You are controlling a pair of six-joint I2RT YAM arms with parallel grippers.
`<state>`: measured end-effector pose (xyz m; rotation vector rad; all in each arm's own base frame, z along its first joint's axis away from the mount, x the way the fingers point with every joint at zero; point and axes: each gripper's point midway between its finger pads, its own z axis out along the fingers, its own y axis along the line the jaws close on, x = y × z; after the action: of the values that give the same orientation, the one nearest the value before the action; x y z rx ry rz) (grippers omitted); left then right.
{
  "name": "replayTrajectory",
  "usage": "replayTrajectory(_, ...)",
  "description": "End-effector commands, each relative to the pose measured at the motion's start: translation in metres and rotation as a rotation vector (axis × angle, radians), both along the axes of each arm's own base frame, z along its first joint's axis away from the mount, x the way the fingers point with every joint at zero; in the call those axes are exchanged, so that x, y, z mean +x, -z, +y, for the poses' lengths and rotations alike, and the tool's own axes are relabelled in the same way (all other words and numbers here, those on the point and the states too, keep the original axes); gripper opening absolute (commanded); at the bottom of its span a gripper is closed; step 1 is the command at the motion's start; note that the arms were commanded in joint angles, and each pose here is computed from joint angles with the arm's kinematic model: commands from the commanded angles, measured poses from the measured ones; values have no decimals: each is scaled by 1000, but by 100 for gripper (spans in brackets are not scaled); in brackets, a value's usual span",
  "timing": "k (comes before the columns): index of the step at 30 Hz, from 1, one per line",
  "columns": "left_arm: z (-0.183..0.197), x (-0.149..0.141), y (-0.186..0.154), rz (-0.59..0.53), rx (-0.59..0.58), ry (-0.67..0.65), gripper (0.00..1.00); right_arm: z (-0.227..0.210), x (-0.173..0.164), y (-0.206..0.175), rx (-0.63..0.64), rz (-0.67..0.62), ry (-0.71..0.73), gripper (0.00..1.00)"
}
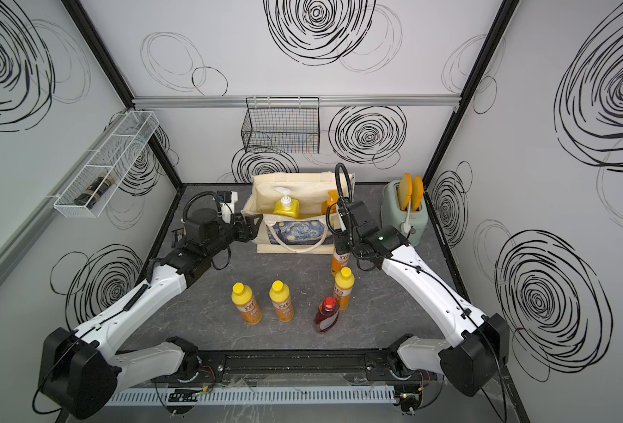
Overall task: Pack dish soap into the shopping bag
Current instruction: Pick up the bottle of dish soap at the center of the board.
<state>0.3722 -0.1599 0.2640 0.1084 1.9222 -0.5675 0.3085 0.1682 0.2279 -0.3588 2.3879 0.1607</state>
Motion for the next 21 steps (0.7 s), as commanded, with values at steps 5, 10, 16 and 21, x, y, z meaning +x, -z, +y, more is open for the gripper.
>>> replayTrajectory(5, -3, -2, -16, -59, -27, 13, 74, -1, 1, 3, -18, -2, 3, 33)
replayTrajectory(10, -3, -2, -16, -59, -26, 12, 74, 1, -2, -5, -31, -15, -1, 18)
replayTrajectory(16, -4, -1, -14, -57, -26, 15, 74, 13, -7, -37, -32, -80, -31, 9)
replayTrajectory(21, -3, -1, -14, -56, -23, 14, 74, 26, -14, -69, -24, -127, -68, 6)
